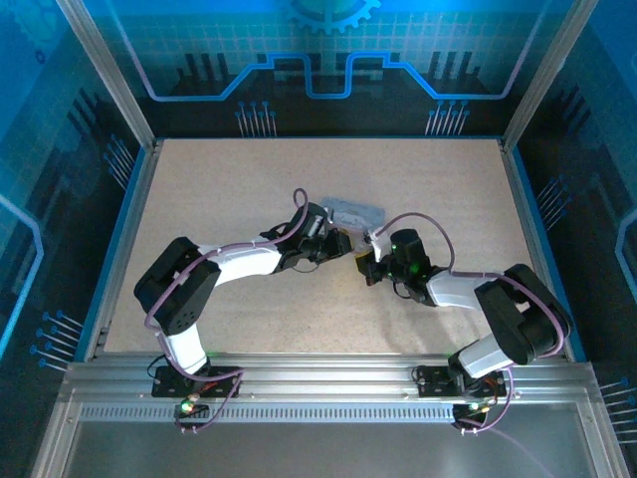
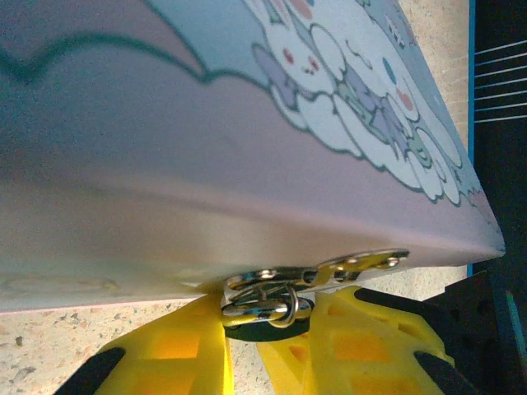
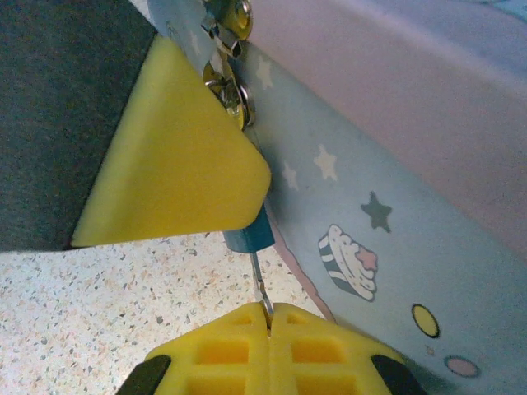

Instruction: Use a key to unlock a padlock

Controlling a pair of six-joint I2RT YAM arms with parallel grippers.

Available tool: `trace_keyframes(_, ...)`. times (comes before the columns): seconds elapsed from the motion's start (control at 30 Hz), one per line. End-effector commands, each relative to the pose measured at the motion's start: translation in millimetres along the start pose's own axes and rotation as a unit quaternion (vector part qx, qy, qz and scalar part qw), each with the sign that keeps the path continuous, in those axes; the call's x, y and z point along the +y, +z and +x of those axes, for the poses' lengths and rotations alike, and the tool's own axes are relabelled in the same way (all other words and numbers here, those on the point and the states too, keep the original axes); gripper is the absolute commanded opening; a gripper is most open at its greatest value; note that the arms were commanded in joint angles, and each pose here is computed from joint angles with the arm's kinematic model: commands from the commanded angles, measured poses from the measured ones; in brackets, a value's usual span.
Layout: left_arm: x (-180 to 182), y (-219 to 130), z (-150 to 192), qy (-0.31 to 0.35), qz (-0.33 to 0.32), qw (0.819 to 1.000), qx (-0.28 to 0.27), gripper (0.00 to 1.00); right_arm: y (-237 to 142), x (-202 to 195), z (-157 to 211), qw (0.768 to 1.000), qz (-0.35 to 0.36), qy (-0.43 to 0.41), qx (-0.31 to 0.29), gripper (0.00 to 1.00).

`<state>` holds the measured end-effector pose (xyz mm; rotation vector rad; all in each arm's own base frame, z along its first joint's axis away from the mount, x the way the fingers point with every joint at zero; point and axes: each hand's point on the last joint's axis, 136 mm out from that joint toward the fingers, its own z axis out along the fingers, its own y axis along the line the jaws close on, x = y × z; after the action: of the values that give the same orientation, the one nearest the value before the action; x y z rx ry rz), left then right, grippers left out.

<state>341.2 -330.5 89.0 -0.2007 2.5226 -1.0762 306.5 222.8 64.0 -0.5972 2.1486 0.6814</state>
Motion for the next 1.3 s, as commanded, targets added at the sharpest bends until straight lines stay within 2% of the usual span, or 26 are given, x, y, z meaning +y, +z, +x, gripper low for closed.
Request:
trace_keyframes(0.0,-37.7,-7.9,8.9,0.017,0.053,0.998,0.023,0.12,-1.0,18.4,-63.4,0.994,-0.033,-0.045,-0.092,0.0)
trace_keyframes(0.33,-38.7,-8.1,10.0,0.017,0.055,0.998,0.026,0.12,0.4,19.2,-76.7,0.992,-0.032,-0.06,-0.104,0.0)
trace_keyframes(0.67,-37.6,-7.1,9.7,0.018,0.052,0.998,0.025,0.12,1.1,18.4,-71.5,0.994,-0.033,-0.053,-0.095,0.0)
trace_keyframes(1.27,-17.8,25.1,16.6,-0.014,0.045,0.998,0.042,0.14,10.3,0.7,-17.7,0.999,-0.022,-0.019,-0.032,0.0)
